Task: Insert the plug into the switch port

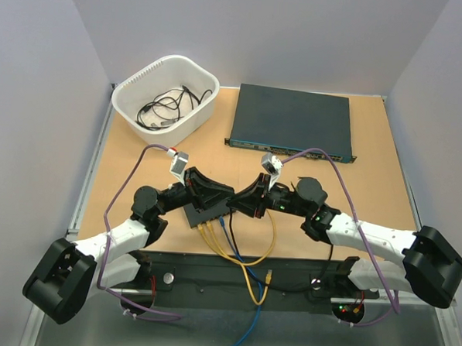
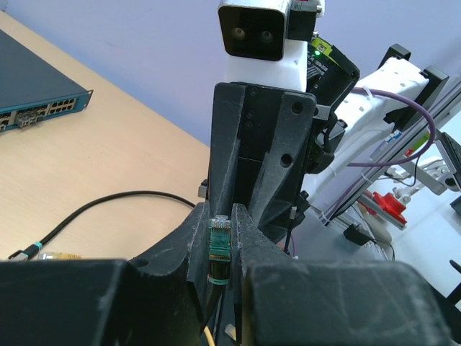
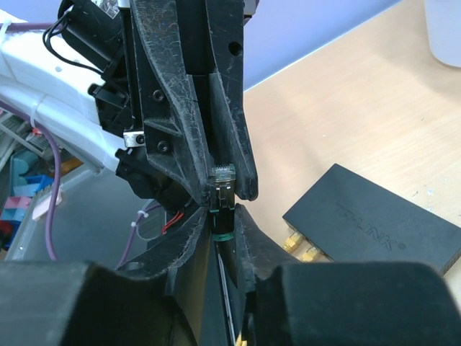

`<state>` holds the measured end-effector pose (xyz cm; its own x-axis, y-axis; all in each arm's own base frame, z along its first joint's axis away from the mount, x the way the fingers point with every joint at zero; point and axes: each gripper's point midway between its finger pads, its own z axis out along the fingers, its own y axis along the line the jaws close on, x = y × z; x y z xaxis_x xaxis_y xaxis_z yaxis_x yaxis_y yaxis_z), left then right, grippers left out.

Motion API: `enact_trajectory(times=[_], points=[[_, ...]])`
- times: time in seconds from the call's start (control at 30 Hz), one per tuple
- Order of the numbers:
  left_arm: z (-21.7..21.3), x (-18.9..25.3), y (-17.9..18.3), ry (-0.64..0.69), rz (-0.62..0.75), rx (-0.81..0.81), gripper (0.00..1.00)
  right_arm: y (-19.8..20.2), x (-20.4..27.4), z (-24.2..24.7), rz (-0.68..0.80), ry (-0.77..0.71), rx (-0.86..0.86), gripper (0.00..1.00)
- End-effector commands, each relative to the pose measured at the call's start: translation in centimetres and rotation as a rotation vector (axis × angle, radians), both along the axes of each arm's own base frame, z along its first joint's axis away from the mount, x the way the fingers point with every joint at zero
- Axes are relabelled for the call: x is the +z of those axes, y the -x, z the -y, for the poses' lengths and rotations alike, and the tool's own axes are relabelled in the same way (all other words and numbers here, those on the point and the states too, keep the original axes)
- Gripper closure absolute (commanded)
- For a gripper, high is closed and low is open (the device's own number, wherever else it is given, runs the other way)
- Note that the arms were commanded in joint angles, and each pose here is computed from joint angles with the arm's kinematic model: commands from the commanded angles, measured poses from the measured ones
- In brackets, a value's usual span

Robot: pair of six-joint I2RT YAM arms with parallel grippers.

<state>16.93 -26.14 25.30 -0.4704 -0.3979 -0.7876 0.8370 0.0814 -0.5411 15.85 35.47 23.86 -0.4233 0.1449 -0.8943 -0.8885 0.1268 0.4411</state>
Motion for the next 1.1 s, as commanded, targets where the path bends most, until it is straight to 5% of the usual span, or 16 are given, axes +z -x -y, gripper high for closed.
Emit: enact_trajectory(times=[0.0,0.23,0.4,0.53,0.57,0.67,0.87,1.07], points=[[-0.6,3.3,1.6,0.095,0.162,-0.018,1.0,0.7,1.1,-0.1,0.052,-0.044,0.04,0.81],[-0.7,3.4,1.4,0.101,0.158,-0.005,1.0,0.7,1.2,0.1,0.059,-0.049,0.035,1.0],[-0.8,2.9,0.8,0.097,0.127,0.025,1.0,0.7,1.4,0.6,0.065,-0.06,0.01,0.99],[-1.0,2.1,-0.8,0.06,0.079,0.098,0.67,0.2,1.7,0.9,0.064,-0.058,-0.027,0.99],[-1.1,1.3,-2.1,0.029,0.027,0.151,0.52,-0.1,0.4,0.9,0.037,-0.001,-0.043,1.0],[-1.7,-1.0,-5.1,-0.096,-0.075,0.291,0.37,-2.2,-2.4,1.1,-0.04,0.157,-0.143,1.0],[-6.7,-5.6,-11.4,-0.273,-0.278,0.689,0.31,-6.0,-8.4,2.3,-0.197,0.489,-0.35,1.0],[-9.5,-10.2,-13.8,-0.366,-0.439,0.773,0.33,-6.9,-13.6,3.9,-0.315,0.738,-0.435,0.99]])
